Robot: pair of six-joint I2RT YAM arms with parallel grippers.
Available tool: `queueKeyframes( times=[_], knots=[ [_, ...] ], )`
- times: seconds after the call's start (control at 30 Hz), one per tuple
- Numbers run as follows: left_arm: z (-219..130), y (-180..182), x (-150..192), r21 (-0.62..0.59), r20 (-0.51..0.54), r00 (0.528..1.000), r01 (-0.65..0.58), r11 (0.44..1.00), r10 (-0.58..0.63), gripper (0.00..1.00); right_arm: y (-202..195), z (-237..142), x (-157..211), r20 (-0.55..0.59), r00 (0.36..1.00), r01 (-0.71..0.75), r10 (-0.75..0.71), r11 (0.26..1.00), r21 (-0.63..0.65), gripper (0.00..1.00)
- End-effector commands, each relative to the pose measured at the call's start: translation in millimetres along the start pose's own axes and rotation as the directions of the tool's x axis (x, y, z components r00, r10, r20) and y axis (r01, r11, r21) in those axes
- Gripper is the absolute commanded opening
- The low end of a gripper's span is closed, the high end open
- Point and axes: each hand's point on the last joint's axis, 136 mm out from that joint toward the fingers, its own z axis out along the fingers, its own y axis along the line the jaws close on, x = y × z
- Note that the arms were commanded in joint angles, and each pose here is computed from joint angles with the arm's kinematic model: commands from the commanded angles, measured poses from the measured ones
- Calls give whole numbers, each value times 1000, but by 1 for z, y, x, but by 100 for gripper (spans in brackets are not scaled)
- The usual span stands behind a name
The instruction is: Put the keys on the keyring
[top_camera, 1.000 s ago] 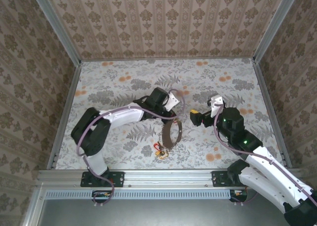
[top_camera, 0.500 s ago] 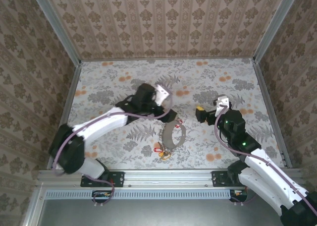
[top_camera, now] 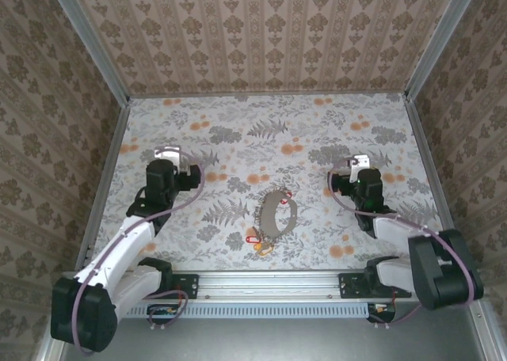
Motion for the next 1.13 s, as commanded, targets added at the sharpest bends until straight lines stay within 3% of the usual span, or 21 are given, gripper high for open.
queueKeyframes(
  times=[0.0, 0.13, 0.3, 0.43, 0.6, 1.1],
  knots=[
    [8, 35, -16, -175, 118, 991, -37, 984, 59, 100, -1, 9, -52, 174, 985, 10, -7, 1000, -12, 100],
    [36, 47, -1, -151, 183, 983, -8, 989, 36, 100, -20, 27, -41, 155, 986, -60, 55, 998, 26, 100],
    [73, 44, 17, -95, 147, 986, -66, 993, 79, 100, -37, 43, -28, 125, 986, -125, 115, 989, 81, 100],
    [89, 42, 32, -42, 184, 980, -69, 997, 76, 100, -36, 44, -27, 110, 988, -118, 108, 989, 90, 100],
    [99, 50, 35, 0, 100, 995, -2, 1000, 2, 100, -33, 43, -29, 114, 990, -94, 83, 991, 98, 100],
    [101, 50, 35, -8, 96, 995, -13, 1000, 14, 100, -32, 44, -29, 111, 990, -96, 86, 991, 91, 100]
  ],
)
